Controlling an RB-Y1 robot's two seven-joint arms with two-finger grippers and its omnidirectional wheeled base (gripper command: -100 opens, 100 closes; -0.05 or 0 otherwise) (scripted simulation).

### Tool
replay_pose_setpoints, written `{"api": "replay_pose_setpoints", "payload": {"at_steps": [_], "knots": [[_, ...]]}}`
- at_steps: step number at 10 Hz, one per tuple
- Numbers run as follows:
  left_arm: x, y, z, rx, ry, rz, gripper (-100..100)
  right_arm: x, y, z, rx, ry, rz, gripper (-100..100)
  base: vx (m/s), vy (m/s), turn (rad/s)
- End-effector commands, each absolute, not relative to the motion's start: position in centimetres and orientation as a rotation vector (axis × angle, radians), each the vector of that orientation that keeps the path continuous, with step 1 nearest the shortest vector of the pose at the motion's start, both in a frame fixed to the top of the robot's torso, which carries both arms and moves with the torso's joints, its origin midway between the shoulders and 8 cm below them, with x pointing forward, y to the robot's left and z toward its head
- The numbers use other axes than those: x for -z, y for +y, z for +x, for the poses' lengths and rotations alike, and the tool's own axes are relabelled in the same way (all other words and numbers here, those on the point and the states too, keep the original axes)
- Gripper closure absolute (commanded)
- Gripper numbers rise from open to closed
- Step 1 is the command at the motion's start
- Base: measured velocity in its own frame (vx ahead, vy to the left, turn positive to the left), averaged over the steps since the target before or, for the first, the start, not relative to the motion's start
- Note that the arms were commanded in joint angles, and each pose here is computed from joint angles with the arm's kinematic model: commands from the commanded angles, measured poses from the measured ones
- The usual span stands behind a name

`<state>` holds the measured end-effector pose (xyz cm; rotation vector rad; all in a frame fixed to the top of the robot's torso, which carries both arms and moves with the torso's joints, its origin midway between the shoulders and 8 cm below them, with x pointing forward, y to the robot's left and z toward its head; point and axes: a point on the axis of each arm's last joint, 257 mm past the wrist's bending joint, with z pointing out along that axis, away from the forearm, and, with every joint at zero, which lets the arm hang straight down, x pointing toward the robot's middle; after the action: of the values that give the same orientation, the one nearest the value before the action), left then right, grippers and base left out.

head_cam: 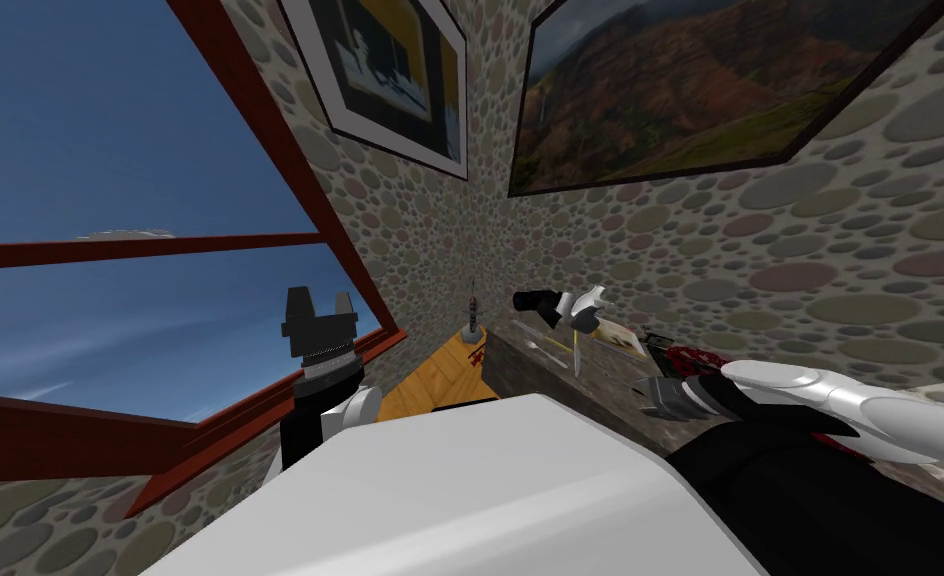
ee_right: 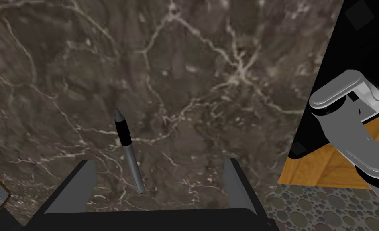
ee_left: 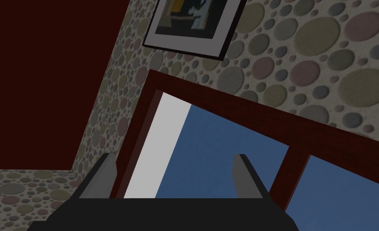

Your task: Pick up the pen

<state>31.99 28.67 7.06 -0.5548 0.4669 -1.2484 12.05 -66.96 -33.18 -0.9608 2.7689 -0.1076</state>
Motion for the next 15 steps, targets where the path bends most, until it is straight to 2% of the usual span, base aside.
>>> {"api": "replay_pose_setpoints", "payload": {"at_steps": [1, 5, 6, 7, 10, 11, 15], "knots": [[-7.1, 28.7, 32.0, 1.248, 0.467, -0.555, 0, 33.1, -67.4, 10.3, 0.114, 2.808, -0.984, -100, 0.058, -0.053, 0.063], [-7.1, 28.7, 32.0, 1.248, 0.467, -0.555, 0, 33.2, -68.3, 7.7, 0.115, 2.866, -1.013, -100, 0.055, -0.062, 0.083], [-7.1, 28.7, 32.0, 1.248, 0.467, -0.555, 0, 33.2, -68.3, 7.6, 0.115, 2.869, -1.013, 0, 0.005, -0.007, 0.001], [-7.1, 28.7, 32.0, 1.249, 0.467, -0.555, 0, 34.1, -68.2, 6.8, 0.117, 2.873, -0.997, -100, 0.01, -0.009, 0.08], [-7.1, 28.7, 32.0, 1.249, 0.467, -0.555, 0, 35.3, -68.0, 5.8, 0.116, 2.879, -0.98, -100, 0.016, -0.015, 0.065], [-7.1, 28.7, 32.0, 1.249, 0.467, -0.555, 0, 35.3, -68.0, 5.7, 0.118, 2.878, -0.98, 100, 0.0, 0.0, 0.0], [-7.1, 28.7, 32.0, 1.249, 0.467, -0.555, 0, 35.3, -68.0, 5.7, 0.116, 2.878, -0.981, 100, 0.0, 0.0, 0.0]]}}
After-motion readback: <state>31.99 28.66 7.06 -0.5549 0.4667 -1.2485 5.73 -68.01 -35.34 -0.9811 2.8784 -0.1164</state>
